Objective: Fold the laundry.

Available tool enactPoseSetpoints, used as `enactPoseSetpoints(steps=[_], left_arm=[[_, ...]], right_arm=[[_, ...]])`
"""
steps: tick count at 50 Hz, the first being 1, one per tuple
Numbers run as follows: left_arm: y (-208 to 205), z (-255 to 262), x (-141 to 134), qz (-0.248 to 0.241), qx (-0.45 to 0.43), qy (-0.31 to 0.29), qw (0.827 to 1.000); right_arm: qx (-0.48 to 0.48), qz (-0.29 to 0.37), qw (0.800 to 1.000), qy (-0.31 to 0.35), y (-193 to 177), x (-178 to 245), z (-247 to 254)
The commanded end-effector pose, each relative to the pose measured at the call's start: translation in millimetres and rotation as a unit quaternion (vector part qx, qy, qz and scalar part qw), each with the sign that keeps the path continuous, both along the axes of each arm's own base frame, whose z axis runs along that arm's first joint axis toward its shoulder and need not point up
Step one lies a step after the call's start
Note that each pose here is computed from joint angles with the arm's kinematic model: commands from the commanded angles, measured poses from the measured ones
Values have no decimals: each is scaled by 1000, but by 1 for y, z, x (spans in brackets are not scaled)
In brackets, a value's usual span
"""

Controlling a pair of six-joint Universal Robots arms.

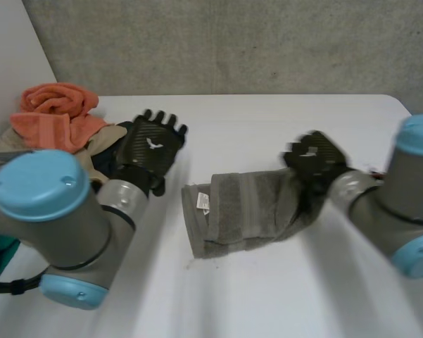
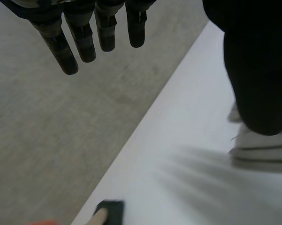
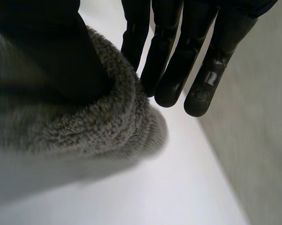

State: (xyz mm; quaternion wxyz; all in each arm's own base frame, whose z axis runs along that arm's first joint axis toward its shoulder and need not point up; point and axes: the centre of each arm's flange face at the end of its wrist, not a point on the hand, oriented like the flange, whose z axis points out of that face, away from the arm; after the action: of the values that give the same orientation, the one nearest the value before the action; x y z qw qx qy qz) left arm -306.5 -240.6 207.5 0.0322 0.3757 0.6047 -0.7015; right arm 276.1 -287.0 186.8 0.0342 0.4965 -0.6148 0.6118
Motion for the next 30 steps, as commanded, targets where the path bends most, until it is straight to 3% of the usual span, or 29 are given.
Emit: enactPoseSetpoints(steps=[1, 4, 9, 13, 15, 17, 18, 21, 25, 30], left_arm=[[-10, 4, 28, 69, 1, 1, 998], [-10, 0, 29, 74, 6, -1, 997], [-11, 2, 26, 69, 1, 6, 998], [-16, 13, 19, 64, -6, 38, 997], [-19, 20, 12, 58, -4, 65, 996], [-18, 24, 3, 47, -1, 89, 995], [-18, 26, 0, 41, 0, 98, 994], [-8, 30, -20, 11, 14, 133, 991], [6, 22, -36, -13, 50, 141, 989], [24, -2, -46, -12, 122, 133, 984]], right_arm=[[-47, 243, 968, 39, 105, 91, -19], [-28, 285, 957, 45, 125, 97, -36], [-26, 268, 963, 14, 121, 100, -25], [10, 186, 981, -58, 94, 94, -5], [47, 123, 984, -124, 74, 79, 12], [71, 88, 978, -174, 64, 68, 25], [97, 63, 968, -221, 57, 59, 35], [150, 23, 948, -279, 44, 43, 44], [187, -21, 942, -278, 30, 25, 43], [234, -23, 938, -256, 24, 29, 27]])
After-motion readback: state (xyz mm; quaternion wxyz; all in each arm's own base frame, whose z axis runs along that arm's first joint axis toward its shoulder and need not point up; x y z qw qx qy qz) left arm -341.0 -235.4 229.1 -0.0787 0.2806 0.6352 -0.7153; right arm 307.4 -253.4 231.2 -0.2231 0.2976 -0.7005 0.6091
